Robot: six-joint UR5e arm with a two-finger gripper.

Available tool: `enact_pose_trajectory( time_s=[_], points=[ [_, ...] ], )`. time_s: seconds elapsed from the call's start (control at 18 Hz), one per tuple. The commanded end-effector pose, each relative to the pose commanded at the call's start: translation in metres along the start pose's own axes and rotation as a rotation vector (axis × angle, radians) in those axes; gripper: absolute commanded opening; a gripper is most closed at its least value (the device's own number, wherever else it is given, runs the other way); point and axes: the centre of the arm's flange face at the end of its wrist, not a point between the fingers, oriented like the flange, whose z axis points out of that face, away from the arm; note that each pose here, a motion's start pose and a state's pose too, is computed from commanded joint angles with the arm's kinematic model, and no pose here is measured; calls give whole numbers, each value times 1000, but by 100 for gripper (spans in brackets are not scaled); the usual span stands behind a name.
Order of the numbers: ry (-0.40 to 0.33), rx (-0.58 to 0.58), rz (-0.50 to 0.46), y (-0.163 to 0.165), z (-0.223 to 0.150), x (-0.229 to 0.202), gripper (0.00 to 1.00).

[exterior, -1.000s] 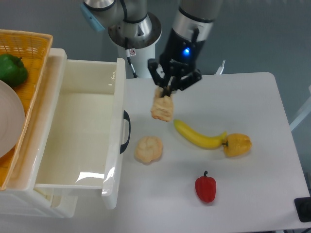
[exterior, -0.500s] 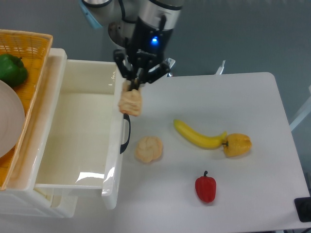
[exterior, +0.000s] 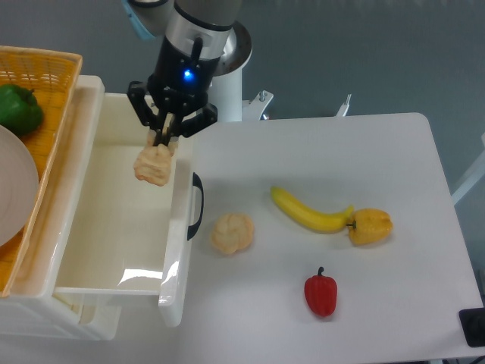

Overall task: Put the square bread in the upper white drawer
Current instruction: 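Lift the square bread and carry it over the open white drawer, then lower the square bread into the drawer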

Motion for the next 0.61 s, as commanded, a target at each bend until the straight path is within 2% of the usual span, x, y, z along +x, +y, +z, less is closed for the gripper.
enact_pose_trajectory(
  time_s=[0.17,0.33,0.44,0.61],
  points=[
    [14,-29,11,-4,17,5,12],
    [22,-47,19,-6,28,7,17],
    [23,-46,30,-6,28,8,33],
    [23,-45,39,-6,28,8,47]
  ],
)
